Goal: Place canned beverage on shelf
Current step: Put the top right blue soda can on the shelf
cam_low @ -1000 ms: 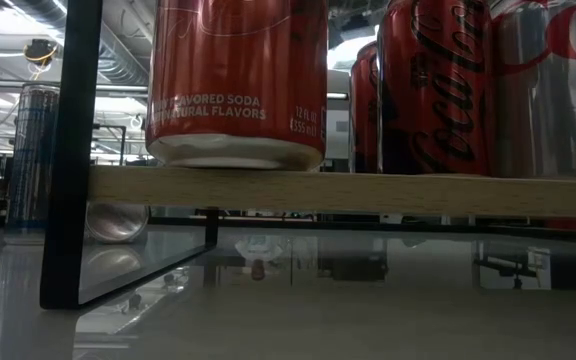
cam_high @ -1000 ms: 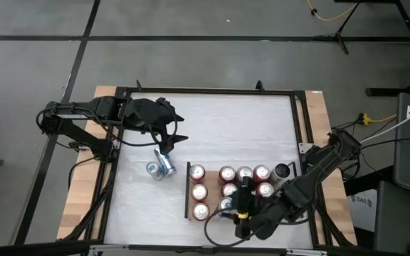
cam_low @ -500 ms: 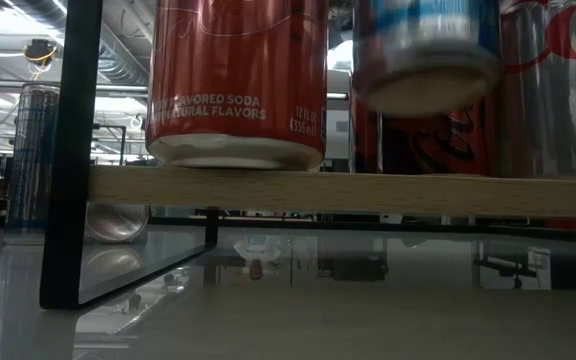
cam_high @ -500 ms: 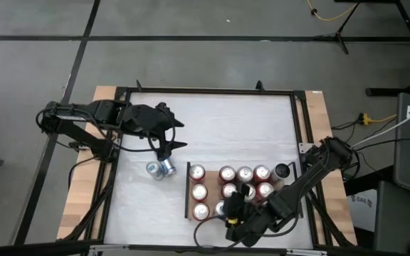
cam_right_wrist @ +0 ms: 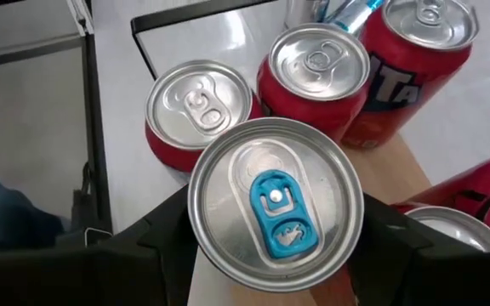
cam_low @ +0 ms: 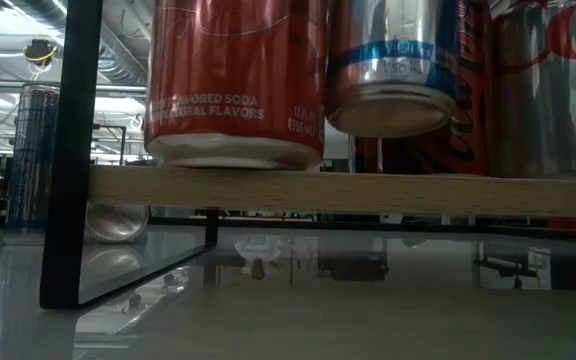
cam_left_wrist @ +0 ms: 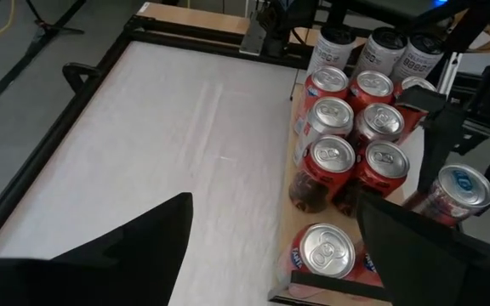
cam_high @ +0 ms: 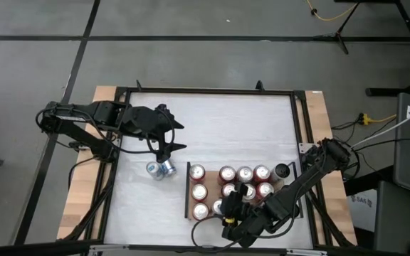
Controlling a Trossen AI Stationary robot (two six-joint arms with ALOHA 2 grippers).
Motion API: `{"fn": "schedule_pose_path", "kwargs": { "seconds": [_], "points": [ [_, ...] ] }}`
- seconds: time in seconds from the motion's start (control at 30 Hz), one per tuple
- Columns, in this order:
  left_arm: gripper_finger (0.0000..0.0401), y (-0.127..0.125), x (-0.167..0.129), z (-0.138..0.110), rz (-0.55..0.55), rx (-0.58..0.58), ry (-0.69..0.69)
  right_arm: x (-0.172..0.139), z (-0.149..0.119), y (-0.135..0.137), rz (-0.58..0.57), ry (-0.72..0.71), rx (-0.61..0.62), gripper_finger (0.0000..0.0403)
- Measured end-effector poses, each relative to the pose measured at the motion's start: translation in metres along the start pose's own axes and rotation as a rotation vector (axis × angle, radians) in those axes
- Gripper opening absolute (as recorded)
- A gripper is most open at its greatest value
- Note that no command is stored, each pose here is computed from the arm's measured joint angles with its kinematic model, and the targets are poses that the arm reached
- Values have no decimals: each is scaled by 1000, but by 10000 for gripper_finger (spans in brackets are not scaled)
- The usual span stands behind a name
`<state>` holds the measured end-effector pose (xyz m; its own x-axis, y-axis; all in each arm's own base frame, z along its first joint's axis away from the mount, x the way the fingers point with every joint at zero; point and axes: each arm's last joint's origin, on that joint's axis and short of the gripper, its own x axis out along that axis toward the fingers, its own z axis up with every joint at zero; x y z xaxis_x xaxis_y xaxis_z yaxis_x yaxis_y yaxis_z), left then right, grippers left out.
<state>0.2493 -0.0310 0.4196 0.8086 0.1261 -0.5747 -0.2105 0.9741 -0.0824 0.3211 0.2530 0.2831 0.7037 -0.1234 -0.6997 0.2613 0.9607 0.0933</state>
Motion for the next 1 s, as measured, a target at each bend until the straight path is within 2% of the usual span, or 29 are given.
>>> {"fn": "schedule_pose_path", "kwargs": {
  "seconds": [0.53, 1.0],
  "points": [
    [322, 0, 0, 0, 1, 1, 0, 22, -9, 6, -21, 14, -10, 223],
    [322, 0, 0, 0, 0, 2, 0, 24, -8, 5, -3, 41, -6, 223]
  ]
}}
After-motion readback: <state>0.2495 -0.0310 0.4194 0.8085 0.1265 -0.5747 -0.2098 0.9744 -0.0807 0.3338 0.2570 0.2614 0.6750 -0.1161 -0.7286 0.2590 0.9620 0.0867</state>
